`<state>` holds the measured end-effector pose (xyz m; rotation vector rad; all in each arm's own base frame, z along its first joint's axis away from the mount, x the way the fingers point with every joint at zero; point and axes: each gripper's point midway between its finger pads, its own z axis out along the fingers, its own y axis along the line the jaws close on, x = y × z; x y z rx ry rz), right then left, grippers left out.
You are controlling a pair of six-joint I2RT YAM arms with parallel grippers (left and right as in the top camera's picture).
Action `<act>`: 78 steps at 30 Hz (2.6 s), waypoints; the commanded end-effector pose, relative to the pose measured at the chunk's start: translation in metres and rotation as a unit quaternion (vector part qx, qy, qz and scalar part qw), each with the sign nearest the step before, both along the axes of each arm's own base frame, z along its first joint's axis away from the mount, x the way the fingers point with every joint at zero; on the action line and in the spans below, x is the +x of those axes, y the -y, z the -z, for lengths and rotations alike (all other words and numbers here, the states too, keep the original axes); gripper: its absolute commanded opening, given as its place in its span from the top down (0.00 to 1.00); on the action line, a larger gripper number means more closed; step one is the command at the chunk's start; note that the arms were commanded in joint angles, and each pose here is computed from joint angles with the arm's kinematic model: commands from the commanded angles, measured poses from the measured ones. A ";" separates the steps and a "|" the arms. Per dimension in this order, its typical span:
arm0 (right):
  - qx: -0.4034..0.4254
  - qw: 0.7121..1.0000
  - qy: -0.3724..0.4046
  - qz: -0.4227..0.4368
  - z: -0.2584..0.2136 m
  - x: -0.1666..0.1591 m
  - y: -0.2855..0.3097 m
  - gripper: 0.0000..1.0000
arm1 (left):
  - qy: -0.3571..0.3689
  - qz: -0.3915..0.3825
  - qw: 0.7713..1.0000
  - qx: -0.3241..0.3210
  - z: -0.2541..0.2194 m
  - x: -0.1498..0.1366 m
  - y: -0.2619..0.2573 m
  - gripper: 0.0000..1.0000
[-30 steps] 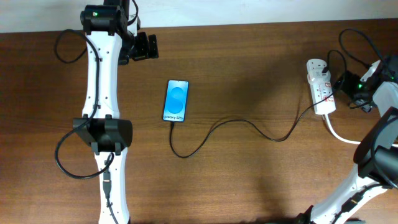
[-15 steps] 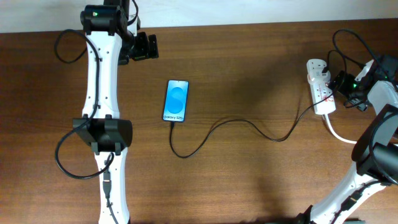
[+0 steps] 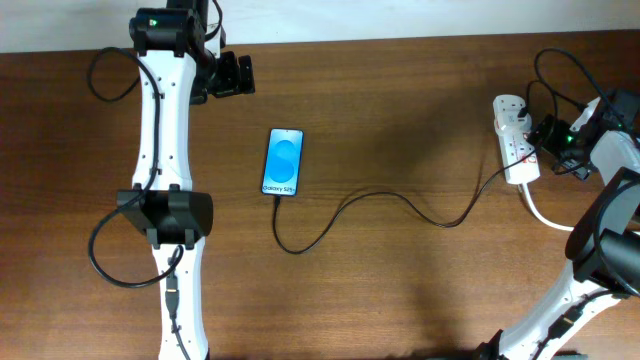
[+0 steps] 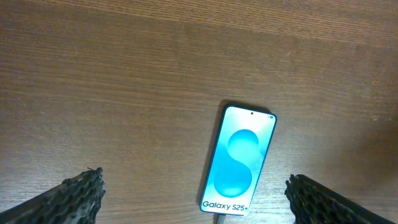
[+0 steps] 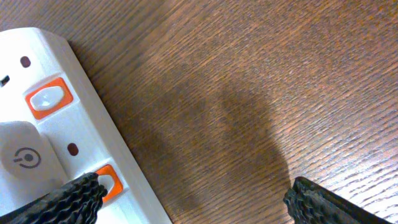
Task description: Plug charger to phone and switch on socket
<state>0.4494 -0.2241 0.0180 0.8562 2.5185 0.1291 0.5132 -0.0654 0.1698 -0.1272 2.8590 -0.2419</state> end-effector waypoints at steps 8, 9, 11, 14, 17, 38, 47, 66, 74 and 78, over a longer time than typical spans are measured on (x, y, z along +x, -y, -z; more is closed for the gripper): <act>0.009 0.999 -0.023 -0.034 0.013 0.002 -0.032 0.01 | 0.014 -0.003 1.000 0.002 -0.012 0.000 -0.001 0.00; 0.010 0.999 -0.024 -0.035 0.013 0.002 -0.032 0.02 | 0.013 -0.003 1.000 0.002 -0.012 -0.001 -0.001 0.01; 0.012 0.999 -0.028 -0.035 0.014 0.000 -0.033 0.01 | 0.014 -0.003 1.000 0.002 -0.012 0.000 -0.001 0.01; 0.016 0.999 -0.032 -0.036 0.015 -0.002 -0.035 0.01 | 0.013 -0.003 1.000 0.002 -0.012 -0.001 -0.001 0.01; 0.021 0.999 -0.032 -0.037 0.015 -0.002 -0.037 0.02 | 0.013 -0.003 1.000 0.002 -0.012 -0.001 -0.001 0.01; -0.014 0.997 -0.027 0.068 -0.047 -0.021 0.040 0.02 | 0.014 -0.003 1.000 0.002 -0.012 0.000 -0.001 0.01; -0.040 0.991 0.102 0.082 -0.230 -0.035 0.052 0.02 | 0.013 -0.003 1.000 0.002 -0.012 -0.001 -0.001 0.01; 0.001 0.923 0.233 -0.306 -0.405 -0.181 -0.256 0.02 | 0.014 -0.003 1.000 0.002 -0.012 0.000 -0.001 0.01; -0.007 0.931 0.208 -0.300 -0.393 -0.175 -0.249 0.02 | 0.013 -0.002 1.000 0.002 -0.012 -0.001 0.000 0.01; -0.013 0.947 0.158 -0.280 -0.372 -0.171 -0.237 0.02 | 0.013 -0.002 1.000 0.002 -0.012 -0.001 0.000 0.01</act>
